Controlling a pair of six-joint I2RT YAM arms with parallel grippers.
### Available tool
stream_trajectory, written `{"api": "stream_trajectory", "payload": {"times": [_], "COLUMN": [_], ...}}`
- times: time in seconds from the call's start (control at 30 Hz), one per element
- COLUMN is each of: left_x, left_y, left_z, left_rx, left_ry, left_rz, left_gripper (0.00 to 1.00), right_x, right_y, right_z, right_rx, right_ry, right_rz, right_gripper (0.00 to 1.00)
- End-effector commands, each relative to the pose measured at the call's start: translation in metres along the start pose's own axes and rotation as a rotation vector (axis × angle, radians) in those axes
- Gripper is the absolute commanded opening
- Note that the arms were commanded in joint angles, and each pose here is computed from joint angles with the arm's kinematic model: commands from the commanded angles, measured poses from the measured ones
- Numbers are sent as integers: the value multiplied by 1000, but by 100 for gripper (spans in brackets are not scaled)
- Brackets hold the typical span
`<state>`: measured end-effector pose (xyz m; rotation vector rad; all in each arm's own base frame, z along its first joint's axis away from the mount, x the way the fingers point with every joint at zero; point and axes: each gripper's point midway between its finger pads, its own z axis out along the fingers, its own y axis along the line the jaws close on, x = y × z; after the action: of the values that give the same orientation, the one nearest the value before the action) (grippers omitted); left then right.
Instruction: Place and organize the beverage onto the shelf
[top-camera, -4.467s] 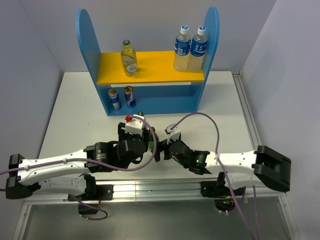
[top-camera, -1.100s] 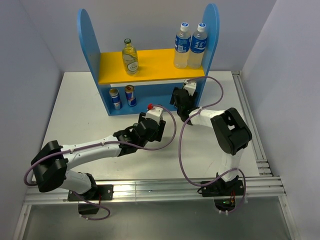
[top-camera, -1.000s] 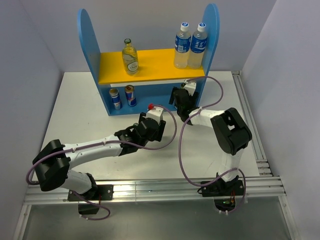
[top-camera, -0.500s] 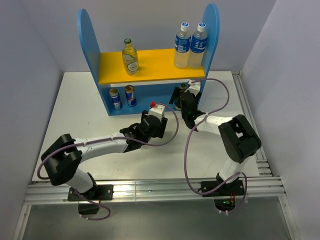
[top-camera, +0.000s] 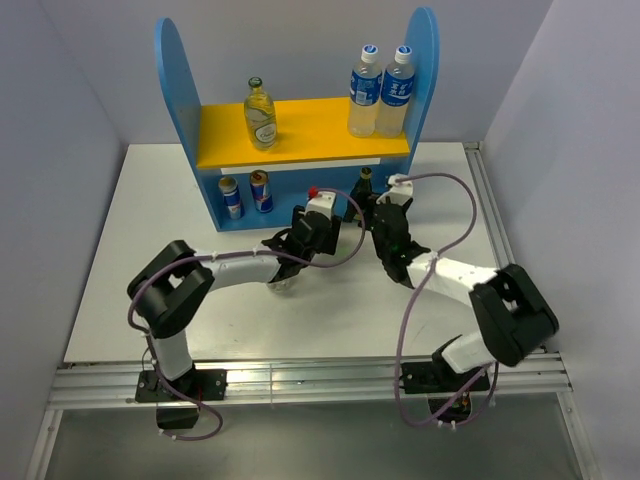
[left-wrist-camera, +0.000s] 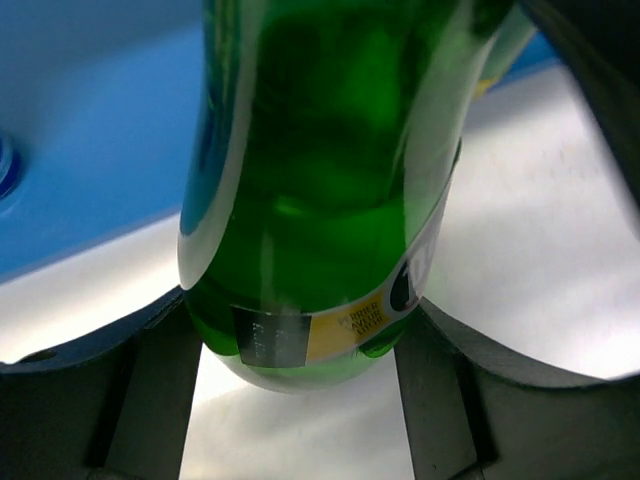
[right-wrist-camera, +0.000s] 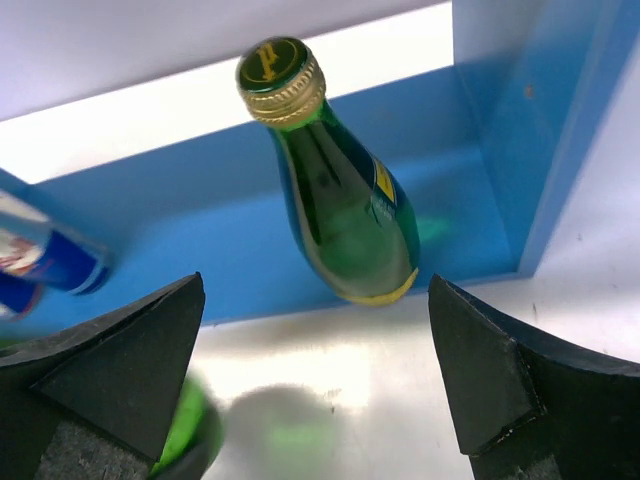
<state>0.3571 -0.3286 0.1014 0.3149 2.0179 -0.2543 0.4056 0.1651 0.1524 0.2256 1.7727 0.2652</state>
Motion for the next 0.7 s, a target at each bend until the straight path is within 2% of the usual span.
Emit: {"api": "stream_trajectory", "payload": {"times": [0.0,0.07,0.13,0.17,0.23,0.37,0.67], "left_x": [-102,-105,-101,-108,-110,-116,-125], "left_y": [-25,-28,-32,-32,-37,-50,-66], "left_z": [5,16,27,31,42,58,93], "left_rx": [72,69,79,80,87,127,127], "left_ry": [-276,-282,-272,-284,-287,-295,-306], "left_rz": [-127,-129,-123,-130,-132,-143,-137], "left_gripper": [0,0,0,0,0,0,0], "right_x": [-29,-50,-46,-65,-61,-89,-114], "right_y": [5,7,0,1,-5,-16,-39], "right_z": [-30,-55,-74,-90,-108,-148,-182], "right_rx": [-31,-50,-57,-82,-89,-117,-86], "right_ry": [-83,-141,-135,-181,-170,-245,-285], "right_rz": [52,89,96,138,143,180,195], "right_gripper": [100,100,100,100,100,100,100]}}
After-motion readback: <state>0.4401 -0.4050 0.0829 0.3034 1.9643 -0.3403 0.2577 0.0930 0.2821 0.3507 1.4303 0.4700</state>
